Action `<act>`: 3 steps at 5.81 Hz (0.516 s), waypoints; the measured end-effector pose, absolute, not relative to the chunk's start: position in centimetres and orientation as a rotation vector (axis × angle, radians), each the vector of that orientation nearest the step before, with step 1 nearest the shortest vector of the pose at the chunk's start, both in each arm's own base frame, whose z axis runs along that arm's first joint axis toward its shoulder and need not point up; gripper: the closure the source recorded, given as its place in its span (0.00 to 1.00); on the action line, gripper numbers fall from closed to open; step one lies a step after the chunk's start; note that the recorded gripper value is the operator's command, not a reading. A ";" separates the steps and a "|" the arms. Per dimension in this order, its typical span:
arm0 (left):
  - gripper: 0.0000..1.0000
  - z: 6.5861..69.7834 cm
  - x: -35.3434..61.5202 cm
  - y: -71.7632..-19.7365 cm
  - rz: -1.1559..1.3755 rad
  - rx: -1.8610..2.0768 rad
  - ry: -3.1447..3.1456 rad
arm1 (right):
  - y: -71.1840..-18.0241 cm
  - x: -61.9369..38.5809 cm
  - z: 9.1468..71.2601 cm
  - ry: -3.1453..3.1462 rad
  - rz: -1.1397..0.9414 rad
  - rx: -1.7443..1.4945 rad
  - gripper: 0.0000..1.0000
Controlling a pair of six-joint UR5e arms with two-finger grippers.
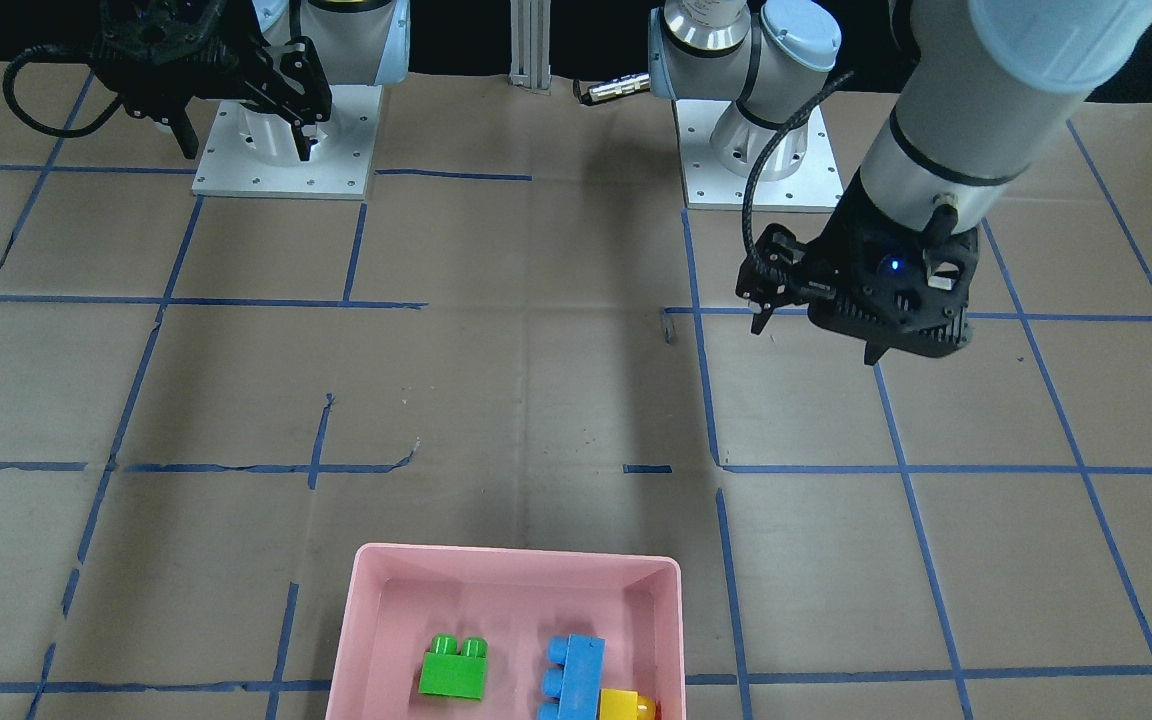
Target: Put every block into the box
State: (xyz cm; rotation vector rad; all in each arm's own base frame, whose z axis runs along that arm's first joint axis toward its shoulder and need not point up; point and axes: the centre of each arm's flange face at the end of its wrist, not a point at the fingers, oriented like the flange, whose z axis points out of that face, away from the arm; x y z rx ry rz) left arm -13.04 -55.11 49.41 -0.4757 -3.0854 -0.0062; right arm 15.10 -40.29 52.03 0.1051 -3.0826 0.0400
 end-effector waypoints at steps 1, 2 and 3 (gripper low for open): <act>0.01 49.5 -12.8 -52.4 -0.003 -0.481 -3.085 | -40.2 15.1 52.0 -3.083 0.037 0.106 0.00; 0.01 49.7 -12.9 -51.3 0.006 -0.454 -3.087 | -40.2 15.1 51.9 -3.083 0.035 0.106 0.00; 0.01 49.9 -13.0 -50.9 0.014 -0.429 -3.092 | -40.2 15.1 52.0 -3.083 0.040 0.106 0.00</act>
